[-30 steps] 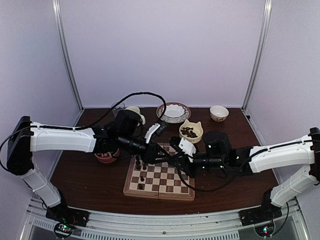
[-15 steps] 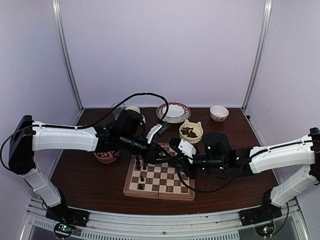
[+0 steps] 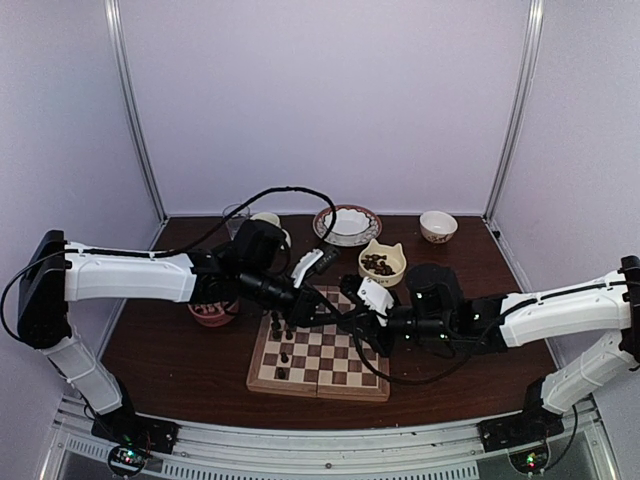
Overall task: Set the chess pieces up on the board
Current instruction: Pass from the right arm to the left
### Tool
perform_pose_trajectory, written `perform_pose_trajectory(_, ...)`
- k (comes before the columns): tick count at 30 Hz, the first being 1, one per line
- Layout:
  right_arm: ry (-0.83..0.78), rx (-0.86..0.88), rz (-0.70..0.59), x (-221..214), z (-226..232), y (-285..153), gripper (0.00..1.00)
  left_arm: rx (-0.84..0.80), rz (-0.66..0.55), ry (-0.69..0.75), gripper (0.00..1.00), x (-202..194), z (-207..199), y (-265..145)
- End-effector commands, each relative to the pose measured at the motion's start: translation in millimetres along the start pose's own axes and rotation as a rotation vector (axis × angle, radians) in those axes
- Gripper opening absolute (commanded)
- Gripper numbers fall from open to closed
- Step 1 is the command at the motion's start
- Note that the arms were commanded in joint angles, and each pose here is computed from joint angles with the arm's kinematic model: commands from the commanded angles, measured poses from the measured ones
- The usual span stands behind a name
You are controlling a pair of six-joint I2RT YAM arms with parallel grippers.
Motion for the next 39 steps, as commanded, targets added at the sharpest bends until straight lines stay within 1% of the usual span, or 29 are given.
perform_pose_trajectory(1,-0.009,-0.042,-0.072,15,-3,-6,0.03,-0.051,-0.013,0.039,0.24,9,-11,2)
perform_pose_trajectory(7,-0.007,-0.047,-0.071,15,-4,-6,0.07,-0.057,-0.011,0.038,0.14,9,-12,2)
perform_pose_trajectory(17,-0.005,-0.058,-0.074,15,-4,-7,0.08,-0.055,-0.011,0.037,0.11,9,-12,2)
perform_pose_trajectory(21,-0.006,-0.069,-0.082,15,-6,-9,0.12,-0.058,-0.015,0.034,0.11,10,-12,1)
perform_pose_trajectory(23,-0.003,-0.069,-0.082,15,-6,-9,0.16,-0.060,-0.018,0.035,0.11,10,-13,1)
perform_pose_trajectory(28,-0.001,-0.079,-0.094,14,-6,-11,0.38,-0.052,-0.035,0.036,0.10,11,-15,-3)
perform_pose_trajectory(32,0.005,-0.062,-0.123,16,-4,-15,0.52,-0.057,-0.058,0.035,0.10,12,-17,-7)
perform_pose_trajectory(35,0.022,-0.053,-0.162,18,-4,-20,0.58,-0.060,-0.062,0.027,0.10,11,-18,-10)
perform_pose_trajectory(39,0.055,-0.002,-0.223,28,1,-31,0.61,-0.078,-0.103,0.046,0.09,16,-24,-16)
Point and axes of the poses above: each gripper's point midway between its finger pads, its own y axis out along the fingers, its own z axis along the line the jaws close on, x = y × z, the point moved 8 cm from there along -y, back along the fingers, and after that the axes turned 2 degrees about y, right-handed, at the moved point
